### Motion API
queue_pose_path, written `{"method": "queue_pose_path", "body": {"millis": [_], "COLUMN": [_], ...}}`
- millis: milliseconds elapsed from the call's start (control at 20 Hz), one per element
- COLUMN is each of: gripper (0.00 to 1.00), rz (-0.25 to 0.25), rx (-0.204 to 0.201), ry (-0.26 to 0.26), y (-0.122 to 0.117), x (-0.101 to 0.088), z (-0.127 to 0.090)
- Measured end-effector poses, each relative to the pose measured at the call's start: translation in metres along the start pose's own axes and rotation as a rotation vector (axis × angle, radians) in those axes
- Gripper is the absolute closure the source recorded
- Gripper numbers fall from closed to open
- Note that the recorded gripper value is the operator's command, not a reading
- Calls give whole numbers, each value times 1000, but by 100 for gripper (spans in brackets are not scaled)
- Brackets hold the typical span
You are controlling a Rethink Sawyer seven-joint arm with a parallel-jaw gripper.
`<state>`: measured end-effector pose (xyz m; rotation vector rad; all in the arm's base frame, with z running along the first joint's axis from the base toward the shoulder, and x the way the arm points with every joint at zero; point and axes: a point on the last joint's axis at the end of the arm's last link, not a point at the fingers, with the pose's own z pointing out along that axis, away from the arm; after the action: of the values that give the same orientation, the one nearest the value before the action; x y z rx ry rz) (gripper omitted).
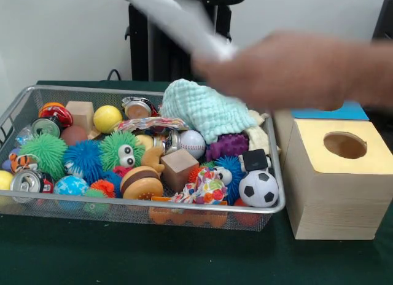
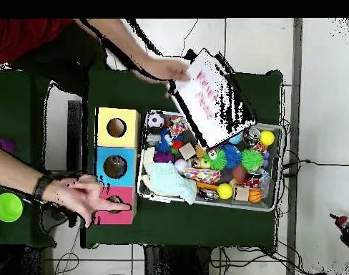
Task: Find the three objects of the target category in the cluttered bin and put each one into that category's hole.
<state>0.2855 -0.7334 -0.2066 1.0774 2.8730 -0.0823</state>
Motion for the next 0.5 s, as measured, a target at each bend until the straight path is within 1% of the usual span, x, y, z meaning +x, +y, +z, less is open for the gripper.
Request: {"method": "queue_pose_path", "body": {"millis": [50,100,150,300,450,500], "gripper": [0,0,0,0,0,0], "rz": [-38,-52,-79,-127,-171,-192], "rx": [-26,-37,-58,-95,-128,-140], "ry": [-21,-34,-66,-130,-176,-205], "y": [3,4,6,12,22,29], "x": [-6,-9,-17,-31,-41,-48], "z": [6,8,11,19,33,43]}}
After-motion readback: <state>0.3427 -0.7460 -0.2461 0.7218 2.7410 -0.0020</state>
